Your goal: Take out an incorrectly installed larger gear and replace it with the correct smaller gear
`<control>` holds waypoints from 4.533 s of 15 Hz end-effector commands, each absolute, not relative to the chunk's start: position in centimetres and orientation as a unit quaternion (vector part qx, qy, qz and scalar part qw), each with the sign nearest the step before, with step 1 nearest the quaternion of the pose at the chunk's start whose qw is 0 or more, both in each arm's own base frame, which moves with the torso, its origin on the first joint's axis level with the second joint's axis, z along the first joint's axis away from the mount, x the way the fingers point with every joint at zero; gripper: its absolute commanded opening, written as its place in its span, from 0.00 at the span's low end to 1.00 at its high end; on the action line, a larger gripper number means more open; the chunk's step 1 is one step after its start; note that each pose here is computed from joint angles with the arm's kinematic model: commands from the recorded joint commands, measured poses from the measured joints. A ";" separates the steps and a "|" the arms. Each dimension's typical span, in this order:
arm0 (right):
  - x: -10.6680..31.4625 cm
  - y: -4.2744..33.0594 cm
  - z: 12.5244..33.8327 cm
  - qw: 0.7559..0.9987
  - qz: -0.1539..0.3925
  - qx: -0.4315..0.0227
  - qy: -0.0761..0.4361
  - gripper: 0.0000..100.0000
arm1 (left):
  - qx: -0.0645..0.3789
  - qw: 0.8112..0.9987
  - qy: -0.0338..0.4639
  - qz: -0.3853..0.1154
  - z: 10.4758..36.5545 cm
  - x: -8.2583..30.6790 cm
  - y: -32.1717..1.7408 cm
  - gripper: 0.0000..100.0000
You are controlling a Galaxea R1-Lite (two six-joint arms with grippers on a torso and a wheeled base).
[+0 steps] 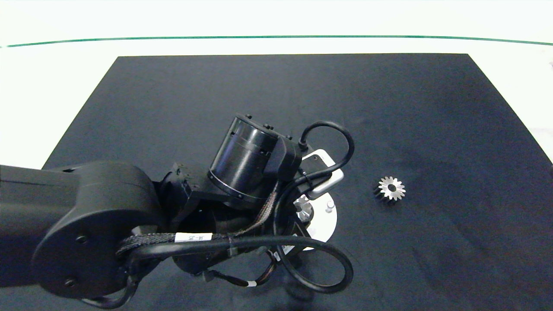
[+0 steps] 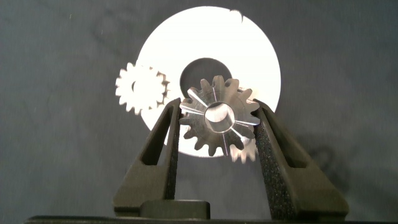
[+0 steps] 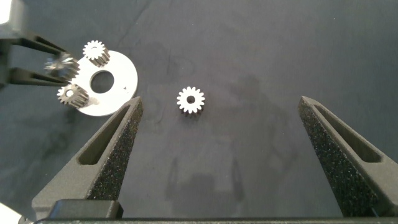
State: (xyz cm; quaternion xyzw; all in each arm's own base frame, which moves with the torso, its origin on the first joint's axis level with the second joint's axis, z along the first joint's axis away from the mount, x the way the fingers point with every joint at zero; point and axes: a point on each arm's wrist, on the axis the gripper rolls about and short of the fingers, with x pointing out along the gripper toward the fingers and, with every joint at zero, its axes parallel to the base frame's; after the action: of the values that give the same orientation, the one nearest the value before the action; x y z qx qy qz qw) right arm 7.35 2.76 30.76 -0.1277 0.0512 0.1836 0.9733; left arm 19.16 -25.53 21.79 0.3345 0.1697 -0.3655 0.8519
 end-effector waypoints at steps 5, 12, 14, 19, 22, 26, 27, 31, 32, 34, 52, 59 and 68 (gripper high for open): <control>7.2 2.7 30.7 0.974 0.182 -0.128 0.051 1.00 | 0.340 0.838 0.168 -0.391 20.4 19.3 -29.9 0.22; 7.0 2.6 29.9 0.973 0.184 -0.122 0.062 1.00 | 0.345 0.842 0.157 -0.384 20.5 19.5 -31.6 0.22; 7.0 2.6 30.0 0.973 0.184 -0.122 0.060 1.00 | 0.342 0.844 0.152 -0.383 20.6 19.8 -32.2 0.22; 6.9 2.6 29.7 0.973 0.184 -0.122 0.062 1.00 | 0.340 0.846 0.149 -0.382 20.5 20.4 -33.1 0.22; 6.9 2.6 29.5 0.973 0.185 -0.122 0.066 1.00 | 0.341 0.846 0.152 -0.381 20.1 20.6 -33.3 0.22; 6.8 2.6 29.3 0.972 0.189 -0.122 0.069 1.00 | 0.343 0.846 0.155 -0.377 19.8 21.2 -33.4 0.22; 6.7 2.5 29.2 0.972 0.189 -0.122 0.069 1.00 | 0.343 0.847 0.156 -0.375 19.8 21.4 -33.4 0.22; 6.8 2.6 28.7 0.970 0.194 -0.122 0.075 1.00 | 0.348 0.849 0.154 -0.367 20.0 22.1 -32.8 0.22; 6.7 2.6 28.6 0.970 0.194 -0.122 0.076 1.00 | 0.348 0.851 0.155 -0.362 20.1 22.5 -32.5 0.22; 6.7 2.6 28.7 0.971 0.194 -0.122 0.075 1.00 | 0.349 0.852 0.155 -0.358 20.2 22.8 -32.2 0.22; 6.3 2.5 28.4 0.972 0.194 -0.108 0.077 1.00 | 0.358 0.847 0.157 -0.359 19.7 22.5 -32.6 0.22; 6.3 2.4 28.4 0.972 0.194 -0.108 0.077 1.00 | 0.362 0.844 0.162 -0.361 19.7 22.3 -32.7 0.22; 6.3 2.4 28.4 0.972 0.193 -0.107 0.076 1.00 | 0.370 0.839 0.165 -0.364 18.9 21.9 -33.4 0.22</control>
State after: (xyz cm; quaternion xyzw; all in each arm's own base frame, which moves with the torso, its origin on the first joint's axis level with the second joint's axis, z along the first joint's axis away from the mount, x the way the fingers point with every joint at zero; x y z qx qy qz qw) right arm 6.22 2.40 28.38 -0.1058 0.0751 0.1930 0.9726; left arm 21.82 -33.35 19.22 0.3668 0.1621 -0.3643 0.8405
